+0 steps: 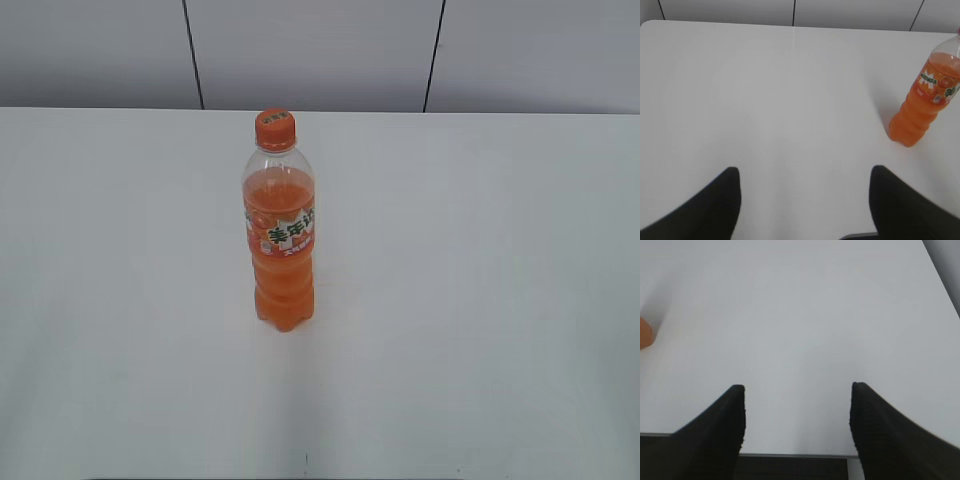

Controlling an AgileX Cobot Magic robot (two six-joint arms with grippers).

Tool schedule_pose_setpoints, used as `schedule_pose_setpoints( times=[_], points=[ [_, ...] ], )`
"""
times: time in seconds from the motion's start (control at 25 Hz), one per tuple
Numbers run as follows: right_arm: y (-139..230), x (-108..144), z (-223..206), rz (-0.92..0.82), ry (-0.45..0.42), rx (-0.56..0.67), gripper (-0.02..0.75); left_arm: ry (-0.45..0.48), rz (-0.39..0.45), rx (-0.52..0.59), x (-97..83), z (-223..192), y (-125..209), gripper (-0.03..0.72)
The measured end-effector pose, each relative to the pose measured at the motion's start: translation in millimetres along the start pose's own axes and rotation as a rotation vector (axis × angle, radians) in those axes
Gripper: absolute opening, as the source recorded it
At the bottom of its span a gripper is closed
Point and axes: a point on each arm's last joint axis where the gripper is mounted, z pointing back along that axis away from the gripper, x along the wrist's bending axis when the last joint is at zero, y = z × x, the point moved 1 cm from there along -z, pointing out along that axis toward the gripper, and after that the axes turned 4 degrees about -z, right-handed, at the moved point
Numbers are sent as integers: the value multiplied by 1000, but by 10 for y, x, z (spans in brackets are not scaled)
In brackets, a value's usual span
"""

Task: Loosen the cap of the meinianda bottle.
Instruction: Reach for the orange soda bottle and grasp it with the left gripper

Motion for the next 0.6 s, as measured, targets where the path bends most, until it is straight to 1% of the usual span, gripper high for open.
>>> schedule_pose_setpoints(
  times=[0.12, 0.28, 0.4, 0.6],
  points=[
    [0, 0, 0, 0, 0, 0, 493, -2, -1, -49, 0, 27, -61, 493],
    [0, 0, 0, 0, 0, 0, 493, -13, -7, -143, 11, 38, -157, 493],
    [0, 0, 0, 0, 0, 0, 493, -43, -27, -212, 39, 52, -225, 493],
    [0, 0, 0, 0, 0, 0, 493, -88, -61, -286, 77, 74, -300, 493]
  ],
)
